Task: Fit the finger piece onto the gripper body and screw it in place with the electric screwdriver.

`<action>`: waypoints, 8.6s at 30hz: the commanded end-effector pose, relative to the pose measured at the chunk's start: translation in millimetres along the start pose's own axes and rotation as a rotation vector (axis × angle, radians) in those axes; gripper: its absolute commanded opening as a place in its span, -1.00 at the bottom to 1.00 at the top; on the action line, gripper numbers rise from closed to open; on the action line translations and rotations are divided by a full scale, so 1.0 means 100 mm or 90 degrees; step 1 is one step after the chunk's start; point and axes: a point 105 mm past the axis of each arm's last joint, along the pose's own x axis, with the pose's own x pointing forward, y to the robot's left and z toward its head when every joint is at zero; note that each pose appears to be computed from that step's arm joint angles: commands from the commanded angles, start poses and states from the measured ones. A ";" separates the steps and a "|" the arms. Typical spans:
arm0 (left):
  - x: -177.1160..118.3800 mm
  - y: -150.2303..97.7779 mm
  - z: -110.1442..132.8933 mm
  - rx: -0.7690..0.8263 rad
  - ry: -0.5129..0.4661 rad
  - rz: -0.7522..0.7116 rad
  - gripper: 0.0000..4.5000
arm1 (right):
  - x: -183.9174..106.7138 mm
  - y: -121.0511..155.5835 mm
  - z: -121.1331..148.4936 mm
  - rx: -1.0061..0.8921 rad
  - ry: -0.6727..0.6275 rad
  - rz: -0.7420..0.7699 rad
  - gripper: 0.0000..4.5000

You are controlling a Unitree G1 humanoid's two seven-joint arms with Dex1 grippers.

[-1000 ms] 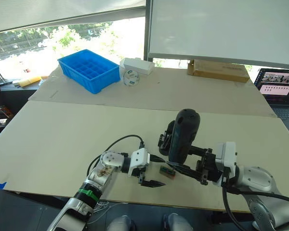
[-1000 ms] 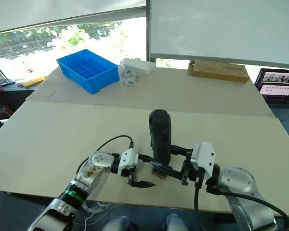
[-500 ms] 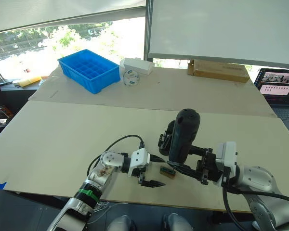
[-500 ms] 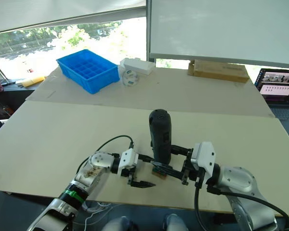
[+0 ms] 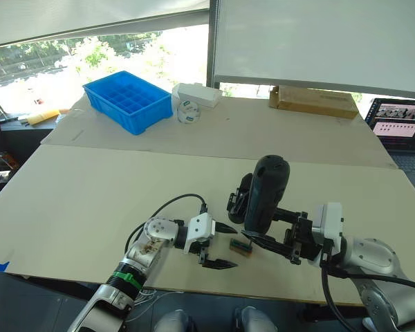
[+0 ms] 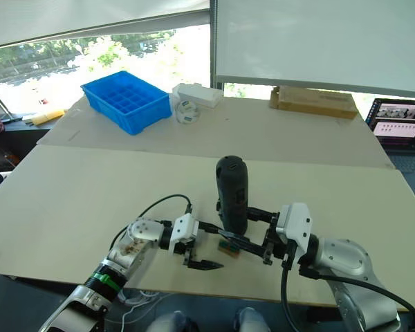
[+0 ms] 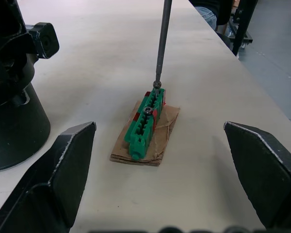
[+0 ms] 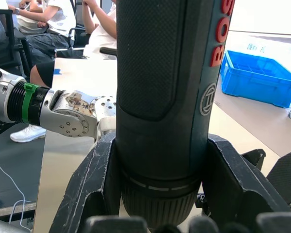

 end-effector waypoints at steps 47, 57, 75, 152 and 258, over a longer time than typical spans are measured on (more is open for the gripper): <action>0.10 -0.14 -0.09 -0.036 0.018 -0.026 1.00 | 0.03 0.00 0.07 -0.019 -0.031 0.000 -0.15; 0.09 -0.14 -0.11 -0.035 0.019 -0.025 1.00 | 0.04 0.01 0.05 -0.010 -0.033 -0.003 -0.15; -0.04 -0.05 -0.15 -0.031 0.023 -0.004 1.00 | 0.01 0.00 0.18 -0.027 -0.048 0.007 -0.15; -1.01 0.46 0.52 -0.030 -0.118 0.227 1.00 | 0.51 -0.81 0.78 0.004 -0.134 -0.038 -0.15; -0.75 0.34 0.48 -0.050 -0.106 0.171 1.00 | 0.59 -0.70 0.63 0.024 -0.107 -0.014 -0.15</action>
